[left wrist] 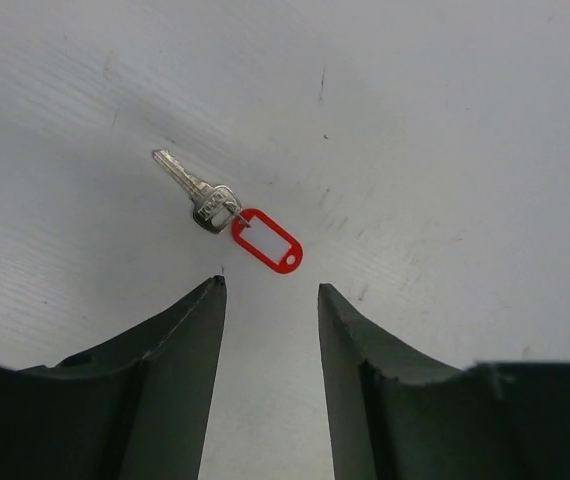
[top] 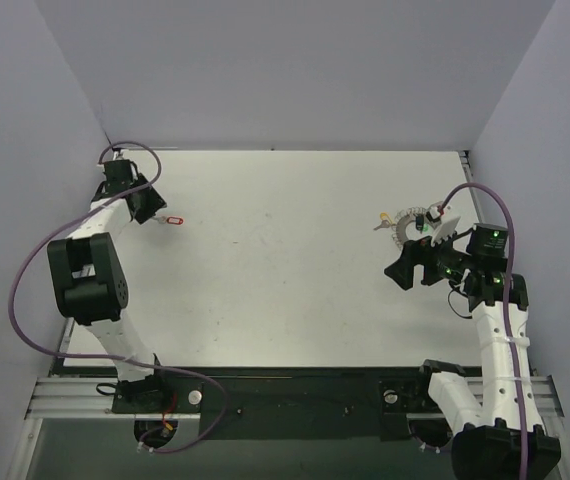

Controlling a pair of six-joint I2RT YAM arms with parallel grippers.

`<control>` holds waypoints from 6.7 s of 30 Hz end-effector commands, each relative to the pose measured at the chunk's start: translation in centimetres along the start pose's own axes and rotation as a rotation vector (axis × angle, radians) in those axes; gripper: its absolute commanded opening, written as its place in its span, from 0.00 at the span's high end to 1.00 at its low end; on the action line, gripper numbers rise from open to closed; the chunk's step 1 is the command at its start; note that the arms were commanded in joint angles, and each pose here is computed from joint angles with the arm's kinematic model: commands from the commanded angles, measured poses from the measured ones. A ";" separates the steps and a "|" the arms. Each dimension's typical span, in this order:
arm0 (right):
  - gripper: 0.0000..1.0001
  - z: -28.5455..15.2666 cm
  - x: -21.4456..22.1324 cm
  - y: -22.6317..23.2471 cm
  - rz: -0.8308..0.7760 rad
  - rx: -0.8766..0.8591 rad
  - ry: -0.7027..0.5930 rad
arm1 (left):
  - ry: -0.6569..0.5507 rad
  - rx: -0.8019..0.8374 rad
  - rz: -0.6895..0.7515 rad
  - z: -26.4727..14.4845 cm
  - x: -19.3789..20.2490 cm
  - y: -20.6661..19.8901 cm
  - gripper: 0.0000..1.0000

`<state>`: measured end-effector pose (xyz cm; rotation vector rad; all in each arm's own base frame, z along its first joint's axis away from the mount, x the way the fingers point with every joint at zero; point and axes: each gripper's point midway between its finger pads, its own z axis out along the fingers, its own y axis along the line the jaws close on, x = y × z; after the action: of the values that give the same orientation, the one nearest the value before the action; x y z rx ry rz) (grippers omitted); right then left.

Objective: Put the keys on the keyring

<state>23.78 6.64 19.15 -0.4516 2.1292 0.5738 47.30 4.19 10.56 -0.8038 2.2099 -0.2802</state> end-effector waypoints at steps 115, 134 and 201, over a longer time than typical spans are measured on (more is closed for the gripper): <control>0.18 -1.4 4.6 -1.6 -0.064 -0.043 0.148 | -0.107 0.870 0.614 -27.7 20.0 -20.3 0.05; 0.32 0.7 9.1 2.8 -0.894 -0.760 0.629 | -0.217 0.742 0.906 -25.4 20.1 -13.9 0.11; 0.86 9.7 15.3 0.1 -1.528 -0.998 0.979 | -0.247 0.780 0.878 -26.0 19.3 -14.0 0.11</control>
<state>22.92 11.16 1.15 -2.9058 1.2974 0.3724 24.76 -19.83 21.92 0.5337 1.8333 -0.4870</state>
